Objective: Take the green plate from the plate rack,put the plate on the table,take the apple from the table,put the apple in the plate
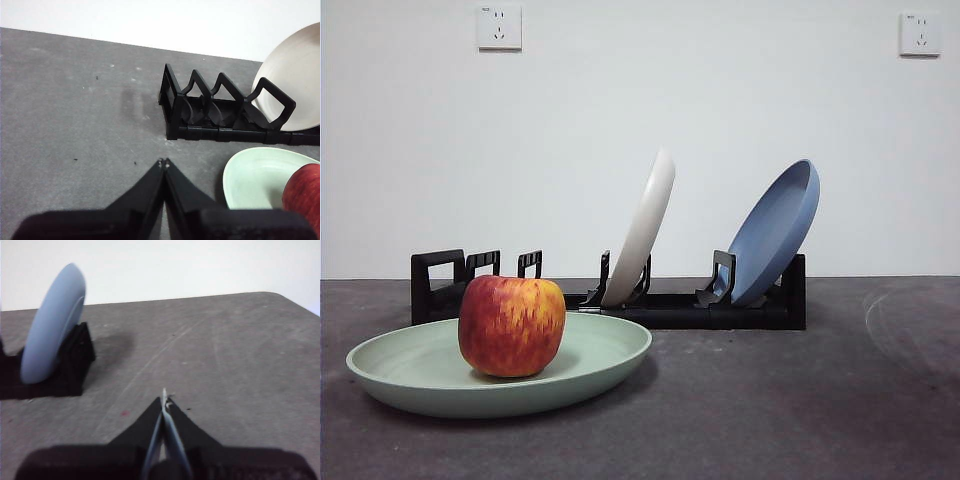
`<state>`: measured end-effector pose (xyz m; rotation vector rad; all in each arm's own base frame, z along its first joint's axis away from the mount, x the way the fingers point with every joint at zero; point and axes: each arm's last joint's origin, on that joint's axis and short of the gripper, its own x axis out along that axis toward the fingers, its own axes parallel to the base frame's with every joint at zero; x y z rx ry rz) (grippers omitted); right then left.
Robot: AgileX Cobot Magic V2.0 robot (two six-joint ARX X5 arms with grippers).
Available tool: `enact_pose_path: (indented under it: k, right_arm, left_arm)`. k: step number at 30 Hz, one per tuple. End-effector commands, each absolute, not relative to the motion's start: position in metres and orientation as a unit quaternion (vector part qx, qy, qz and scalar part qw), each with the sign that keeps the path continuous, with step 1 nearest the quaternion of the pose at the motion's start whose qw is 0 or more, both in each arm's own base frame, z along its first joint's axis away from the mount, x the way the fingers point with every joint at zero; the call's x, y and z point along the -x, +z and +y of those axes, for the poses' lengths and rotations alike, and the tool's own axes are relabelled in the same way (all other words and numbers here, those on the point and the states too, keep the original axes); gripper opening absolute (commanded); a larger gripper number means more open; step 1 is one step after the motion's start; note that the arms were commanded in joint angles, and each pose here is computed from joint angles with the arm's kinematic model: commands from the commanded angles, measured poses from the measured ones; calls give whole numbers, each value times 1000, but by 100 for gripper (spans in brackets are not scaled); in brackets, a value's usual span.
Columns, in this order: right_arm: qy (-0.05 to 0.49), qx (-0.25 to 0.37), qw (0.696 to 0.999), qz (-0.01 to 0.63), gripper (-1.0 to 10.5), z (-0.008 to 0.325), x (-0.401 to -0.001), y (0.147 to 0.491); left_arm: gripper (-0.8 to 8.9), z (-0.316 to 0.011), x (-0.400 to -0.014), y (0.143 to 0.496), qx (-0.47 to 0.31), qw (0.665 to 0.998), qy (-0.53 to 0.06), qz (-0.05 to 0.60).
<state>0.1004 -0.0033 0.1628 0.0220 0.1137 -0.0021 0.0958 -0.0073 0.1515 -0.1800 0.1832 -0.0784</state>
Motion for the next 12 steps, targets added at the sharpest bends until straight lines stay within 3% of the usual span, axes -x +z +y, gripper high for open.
enact_pose_path:
  k: [1, 12]
  right_arm:
    - [9, -15, 999, 41, 0, 0, -98, 160]
    - [11, -7, 996, 91, 0, 1, -96, 150]
  left_arm:
    - [-3, -7, -96, 150, 85, 992, -38, 90]
    - [-3, -7, -96, 150, 85, 992, -38, 90]
